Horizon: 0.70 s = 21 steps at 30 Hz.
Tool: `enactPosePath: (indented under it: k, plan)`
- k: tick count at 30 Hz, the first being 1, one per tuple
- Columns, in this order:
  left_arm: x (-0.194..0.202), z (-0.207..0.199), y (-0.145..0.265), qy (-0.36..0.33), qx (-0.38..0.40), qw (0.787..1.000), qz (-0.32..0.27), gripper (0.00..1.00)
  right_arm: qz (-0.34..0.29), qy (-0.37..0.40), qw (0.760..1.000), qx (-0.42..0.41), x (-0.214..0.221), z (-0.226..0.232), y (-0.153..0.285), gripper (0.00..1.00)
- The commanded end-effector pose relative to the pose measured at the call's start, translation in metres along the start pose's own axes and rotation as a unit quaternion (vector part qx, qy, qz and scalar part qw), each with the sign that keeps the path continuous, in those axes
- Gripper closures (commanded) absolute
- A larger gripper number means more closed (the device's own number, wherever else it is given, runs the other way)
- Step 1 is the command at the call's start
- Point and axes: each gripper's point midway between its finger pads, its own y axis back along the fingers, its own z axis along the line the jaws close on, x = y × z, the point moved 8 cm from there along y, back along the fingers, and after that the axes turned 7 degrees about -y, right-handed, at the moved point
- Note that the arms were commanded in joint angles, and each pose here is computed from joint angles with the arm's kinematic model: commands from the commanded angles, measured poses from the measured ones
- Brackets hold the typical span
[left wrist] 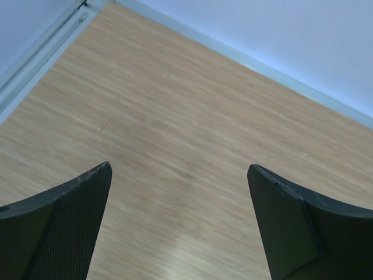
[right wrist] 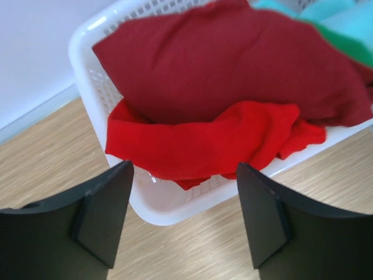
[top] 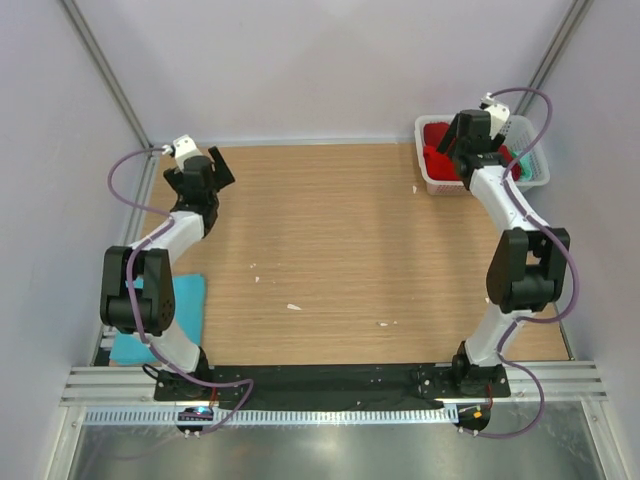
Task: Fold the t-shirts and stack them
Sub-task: Grab the tshirt from the pile
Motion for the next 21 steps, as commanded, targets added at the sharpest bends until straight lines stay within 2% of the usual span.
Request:
enactPosePath:
  k: [1, 3, 6, 11, 14, 18, 20, 21]
  plan:
    - [-0.019, -0.010, 0.001, 0.018, 0.015, 0.999, 0.044, 0.00, 0.044, -0.049, 0.998, 0.023, -0.006, 0.006, 0.000, 0.25]
    - [-0.026, -0.018, 0.002, 0.039, 0.052, 0.997, 0.044, 0.01, 0.071, -0.051, 0.995, 0.053, 0.005, 0.003, -0.012, 0.28]
    - [-0.034, -0.024, 0.004, 0.083, 0.082, 0.993, 0.032, 0.00, 0.076, -0.059, 0.993, 0.069, 0.005, 0.005, -0.020, 0.28]
    - [-0.034, -0.028, 0.011, 0.093, 0.103, 0.989, 0.050, 0.01, 0.088, -0.091, 0.986, 0.108, 0.015, 0.001, -0.026, 0.27]
    - [-0.030, -0.026, 0.017, 0.091, 0.103, 0.988, 0.064, 0.05, 0.088, -0.110, 0.983, 0.113, 0.020, -0.008, -0.039, 0.31]
    - [-0.021, -0.020, 0.025, 0.079, 0.100, 0.988, 0.086, 0.09, 0.091, -0.112, 0.983, 0.116, 0.026, -0.012, -0.048, 0.47]
    - [-0.017, -0.018, 0.029, 0.072, 0.101, 0.988, 0.096, 0.12, 0.087, -0.113, 0.983, 0.112, 0.026, -0.013, -0.049, 0.69]
    - [-0.016, -0.018, 0.030, 0.072, 0.102, 0.987, 0.098, 0.12, 0.086, -0.114, 0.984, 0.111, 0.025, -0.012, -0.049, 0.69]
